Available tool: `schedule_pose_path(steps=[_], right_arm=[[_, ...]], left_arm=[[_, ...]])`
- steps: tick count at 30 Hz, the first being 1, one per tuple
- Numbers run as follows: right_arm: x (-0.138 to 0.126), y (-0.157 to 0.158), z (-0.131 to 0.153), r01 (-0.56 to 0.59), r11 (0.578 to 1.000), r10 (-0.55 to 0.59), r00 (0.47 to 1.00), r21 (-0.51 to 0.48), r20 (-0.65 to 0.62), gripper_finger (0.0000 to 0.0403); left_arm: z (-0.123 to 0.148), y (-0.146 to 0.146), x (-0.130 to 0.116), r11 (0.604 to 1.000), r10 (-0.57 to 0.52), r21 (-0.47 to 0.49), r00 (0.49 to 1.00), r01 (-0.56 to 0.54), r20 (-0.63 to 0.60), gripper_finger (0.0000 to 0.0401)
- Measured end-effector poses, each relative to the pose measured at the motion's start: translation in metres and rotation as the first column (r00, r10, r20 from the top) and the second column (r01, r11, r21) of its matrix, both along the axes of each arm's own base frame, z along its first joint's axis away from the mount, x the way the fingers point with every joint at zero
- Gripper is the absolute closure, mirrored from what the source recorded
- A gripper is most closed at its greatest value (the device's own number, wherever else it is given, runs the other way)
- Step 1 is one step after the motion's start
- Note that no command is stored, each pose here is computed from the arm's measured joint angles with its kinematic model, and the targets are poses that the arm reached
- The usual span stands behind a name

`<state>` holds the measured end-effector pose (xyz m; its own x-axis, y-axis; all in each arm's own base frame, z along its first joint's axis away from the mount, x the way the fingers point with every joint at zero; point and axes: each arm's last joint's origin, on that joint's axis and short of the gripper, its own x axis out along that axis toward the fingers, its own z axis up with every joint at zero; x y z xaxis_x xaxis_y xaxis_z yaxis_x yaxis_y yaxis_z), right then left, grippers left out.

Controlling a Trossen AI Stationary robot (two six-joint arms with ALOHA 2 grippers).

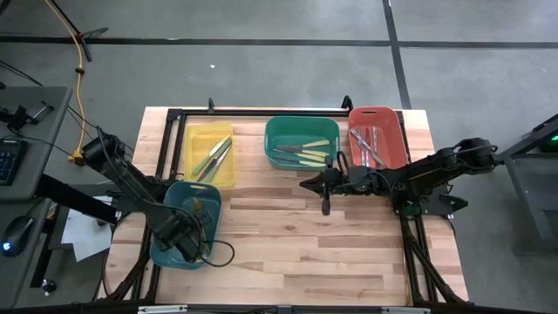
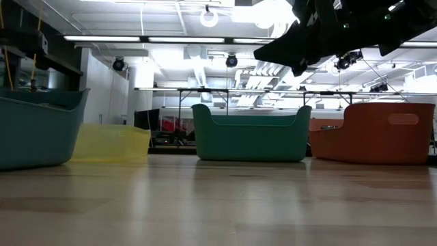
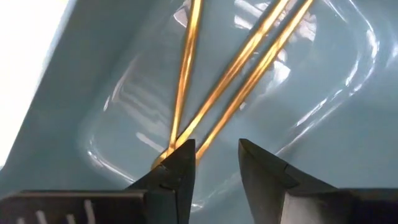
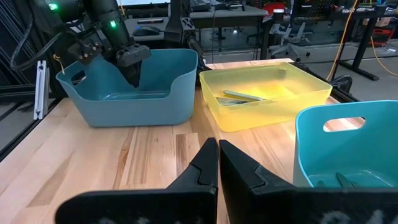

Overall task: Sort silverware by color (type)
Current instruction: Return to Home Position

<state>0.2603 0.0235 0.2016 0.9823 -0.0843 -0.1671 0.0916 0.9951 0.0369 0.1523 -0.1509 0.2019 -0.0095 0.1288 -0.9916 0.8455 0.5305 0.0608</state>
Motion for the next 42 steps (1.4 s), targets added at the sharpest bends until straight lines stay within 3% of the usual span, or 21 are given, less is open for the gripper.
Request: schedule_pose_path(steps=[3,8,13,16,22,26,30,36,42], right_arm=[[0.0,0.0,0.0,0.0,1.0,0.0,1.0,0.0,0.0,0.0403],[0.0,0.0,0.0,0.0,1.0,0.0,1.0,-0.004,0.0,0.0403],[0.0,0.0,0.0,0.005,1.0,-0.005,1.0,-0.002,0.001,0.0403],[0.0,0.0,0.0,0.005,1.0,-0.005,1.0,-0.002,0.001,0.0403],[0.0,0.0,0.0,0.0,1.0,0.0,1.0,-0.025,0.001,0.0403],[0.0,0.0,0.002,0.0,1.0,0.0,1.0,-0.028,0.022,0.0403],[0.001,-0.001,0.006,0.009,0.999,-0.006,0.998,-0.047,0.055,0.0403],[0.001,-0.001,0.007,0.008,0.998,-0.004,0.998,-0.068,0.064,0.0403],[0.001,-0.003,0.007,0.023,1.0,-0.022,0.997,-0.013,0.07,0.0403]], left_arm=[[0.005,0.0,0.001,0.999,0.027,0.018,1.0,-0.027,0.005,0.029],[0.031,0.011,0.004,0.98,0.155,0.118,0.987,-0.159,0.05,0.0313],[0.074,0.026,0.005,0.959,0.25,0.057,0.923,-0.277,0.292,0.0378],[0.098,0.043,-0.003,0.934,0.33,-0.043,0.814,-0.354,0.478,0.0394],[0.122,0.079,-0.031,0.888,0.428,-0.26,0.475,-0.378,0.769,0.04],[0.116,0.096,-0.04,0.862,0.485,-0.402,0.274,-0.309,0.83,0.04],[0.097,0.106,-0.039,0.79,0.609,-0.586,0.122,-0.18,0.784,0.0401],[0.064,0.122,-0.027,0.708,0.706,-0.704,0.024,-0.064,0.708,0.0401],[0.057,0.144,-0.014,0.664,0.746,-0.745,0.012,0.067,0.666,0.0401]])
